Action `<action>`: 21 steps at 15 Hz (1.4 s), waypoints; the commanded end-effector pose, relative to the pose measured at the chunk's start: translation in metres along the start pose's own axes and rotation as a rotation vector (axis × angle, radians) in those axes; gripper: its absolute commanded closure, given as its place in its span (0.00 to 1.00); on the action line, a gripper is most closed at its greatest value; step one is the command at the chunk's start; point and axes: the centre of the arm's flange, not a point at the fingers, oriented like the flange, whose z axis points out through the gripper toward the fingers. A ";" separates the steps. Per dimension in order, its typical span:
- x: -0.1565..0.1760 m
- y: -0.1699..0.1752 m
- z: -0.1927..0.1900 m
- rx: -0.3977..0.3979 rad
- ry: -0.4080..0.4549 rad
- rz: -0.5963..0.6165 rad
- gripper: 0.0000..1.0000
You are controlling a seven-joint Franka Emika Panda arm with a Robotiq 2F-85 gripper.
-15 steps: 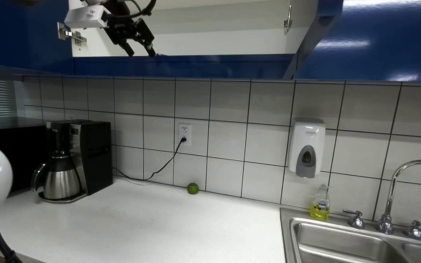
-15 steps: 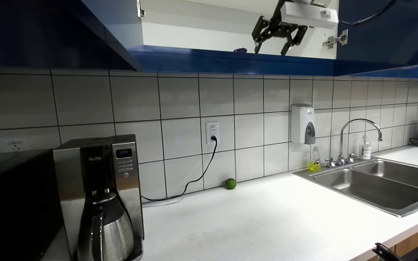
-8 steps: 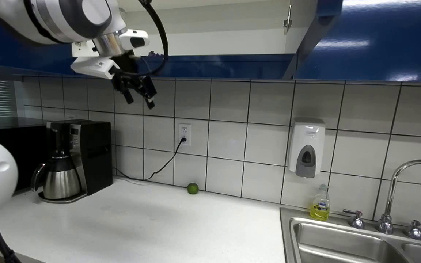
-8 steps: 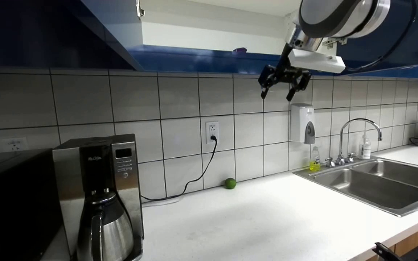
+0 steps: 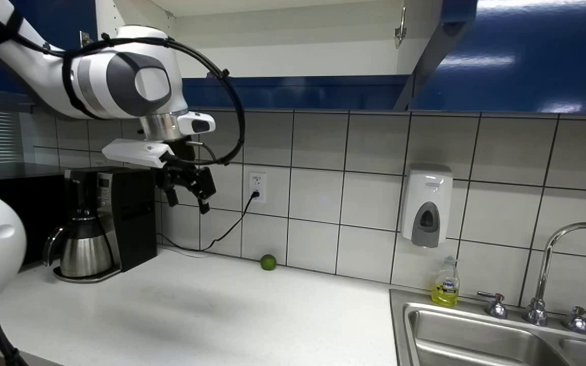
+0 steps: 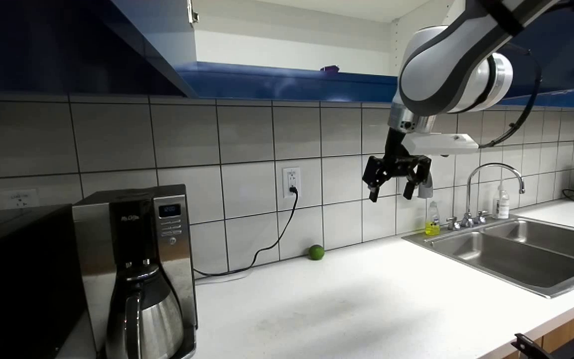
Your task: Put the purple pack inside the cabinet
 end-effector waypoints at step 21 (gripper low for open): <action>-0.031 -0.011 0.109 -0.008 -0.302 -0.133 0.00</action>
